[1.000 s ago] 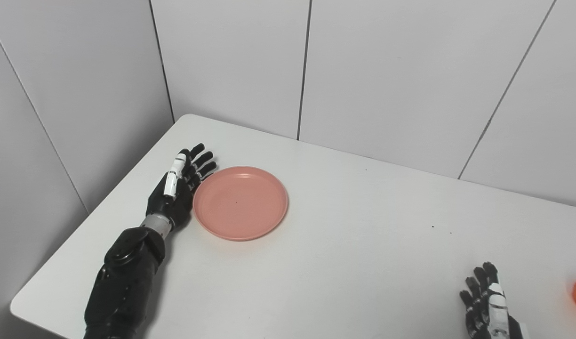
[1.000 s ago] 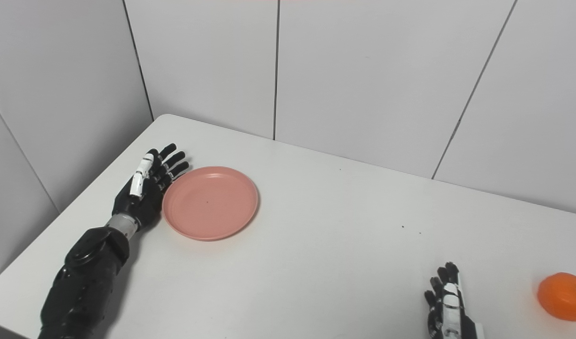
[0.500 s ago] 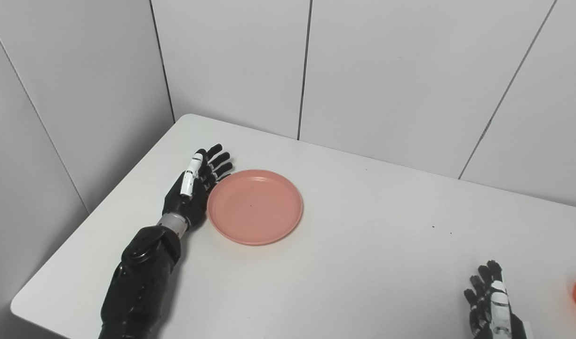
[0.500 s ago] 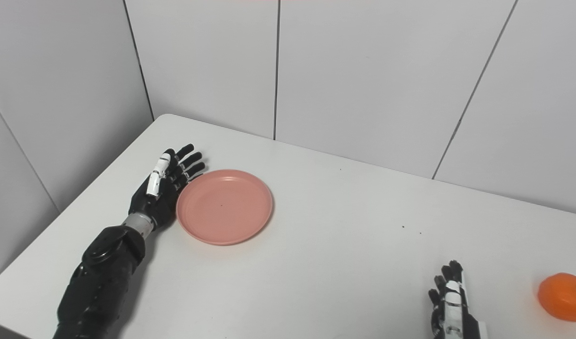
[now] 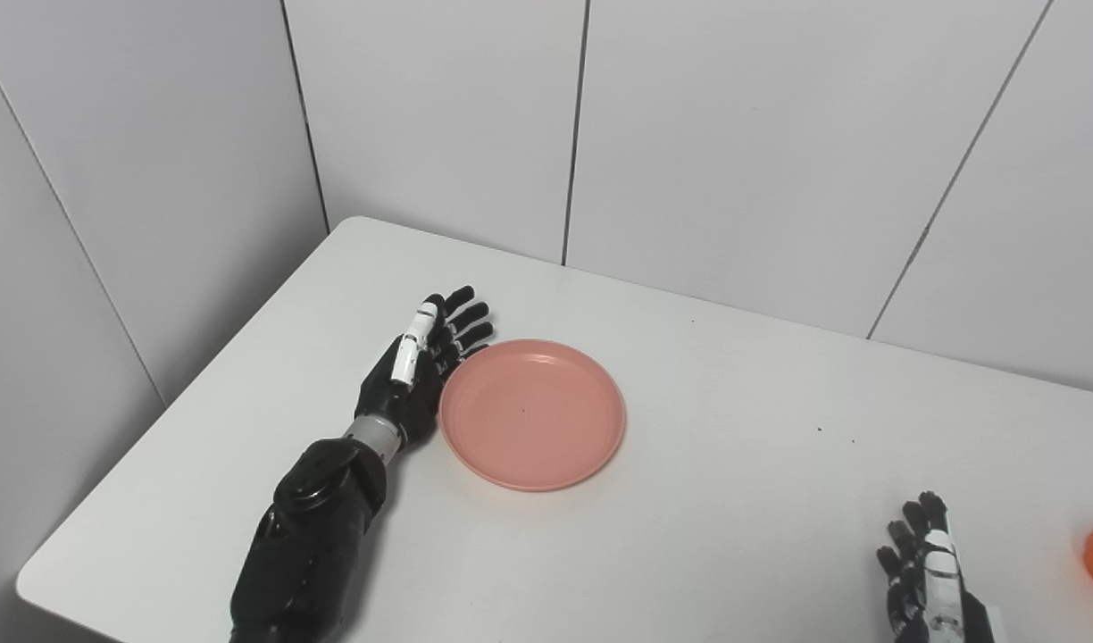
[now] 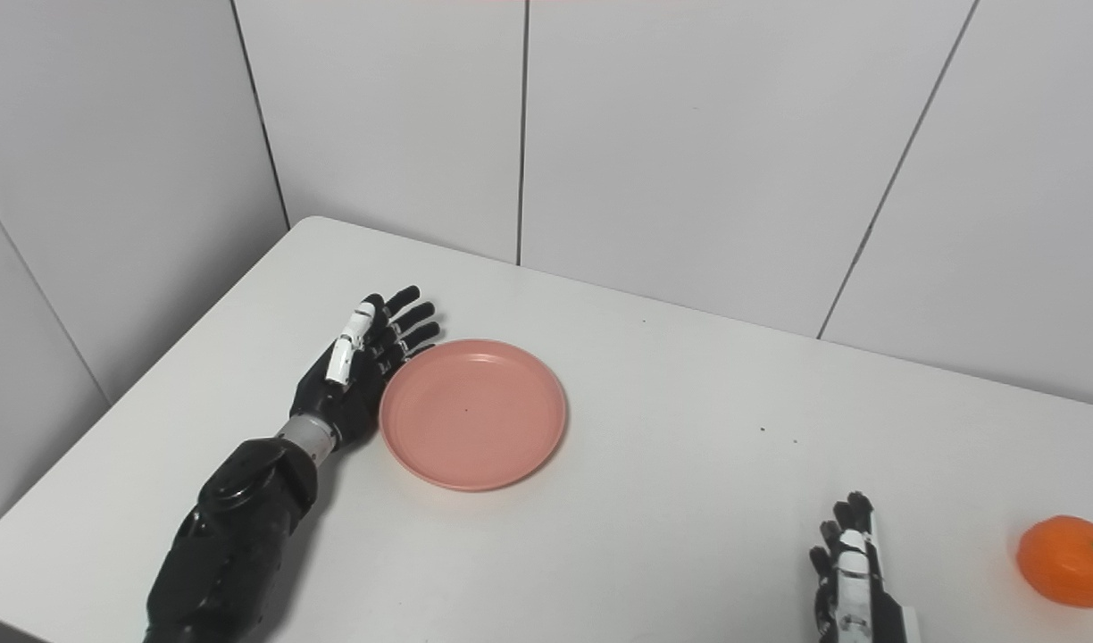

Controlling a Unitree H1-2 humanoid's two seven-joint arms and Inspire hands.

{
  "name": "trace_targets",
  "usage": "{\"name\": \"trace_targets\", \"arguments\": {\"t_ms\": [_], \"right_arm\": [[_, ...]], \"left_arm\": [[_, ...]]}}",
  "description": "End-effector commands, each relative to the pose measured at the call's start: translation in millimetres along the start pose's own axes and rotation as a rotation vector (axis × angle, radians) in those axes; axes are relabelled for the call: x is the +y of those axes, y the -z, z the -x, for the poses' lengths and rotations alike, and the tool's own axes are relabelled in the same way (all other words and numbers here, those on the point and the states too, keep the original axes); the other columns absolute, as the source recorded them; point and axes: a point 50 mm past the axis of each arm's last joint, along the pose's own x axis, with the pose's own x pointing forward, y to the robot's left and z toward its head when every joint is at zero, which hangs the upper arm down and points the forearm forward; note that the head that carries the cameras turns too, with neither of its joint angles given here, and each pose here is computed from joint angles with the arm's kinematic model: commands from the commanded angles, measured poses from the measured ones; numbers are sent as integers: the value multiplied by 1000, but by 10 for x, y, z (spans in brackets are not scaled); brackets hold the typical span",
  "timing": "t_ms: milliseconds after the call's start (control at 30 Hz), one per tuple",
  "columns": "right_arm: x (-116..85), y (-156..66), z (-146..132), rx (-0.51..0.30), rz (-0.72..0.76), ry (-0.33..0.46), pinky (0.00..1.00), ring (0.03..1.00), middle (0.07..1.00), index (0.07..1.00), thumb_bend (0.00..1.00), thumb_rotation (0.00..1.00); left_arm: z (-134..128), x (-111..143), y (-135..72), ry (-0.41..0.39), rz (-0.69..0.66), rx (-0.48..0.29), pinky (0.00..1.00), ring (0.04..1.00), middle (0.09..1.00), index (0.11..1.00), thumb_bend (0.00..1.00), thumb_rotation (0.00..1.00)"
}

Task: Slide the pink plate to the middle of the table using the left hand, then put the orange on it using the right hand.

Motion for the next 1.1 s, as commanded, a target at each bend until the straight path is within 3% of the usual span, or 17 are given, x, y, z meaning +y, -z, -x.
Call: {"name": "trace_targets", "arguments": {"t_ms": [0, 700, 1067], "right_arm": [[64, -97, -46, -45, -5, -8, 1000, 1000, 1000, 1000, 179, 1000], [174, -90, -49, -60, 15, -8, 1000, 1000, 1000, 1000, 205, 1000], [250, -108, -37, -61, 46, -2, 1000, 1000, 1000, 1000, 218, 1000]], "left_arm": [[0, -67, 24, 12, -7, 24, 890, 901, 905, 887, 337, 1000], [65, -618, 281, 99, 35, 66, 920, 923, 925, 908, 359, 1000], [171, -873, 291, 111, 52, 70, 916, 915, 920, 908, 342, 1000]]}}
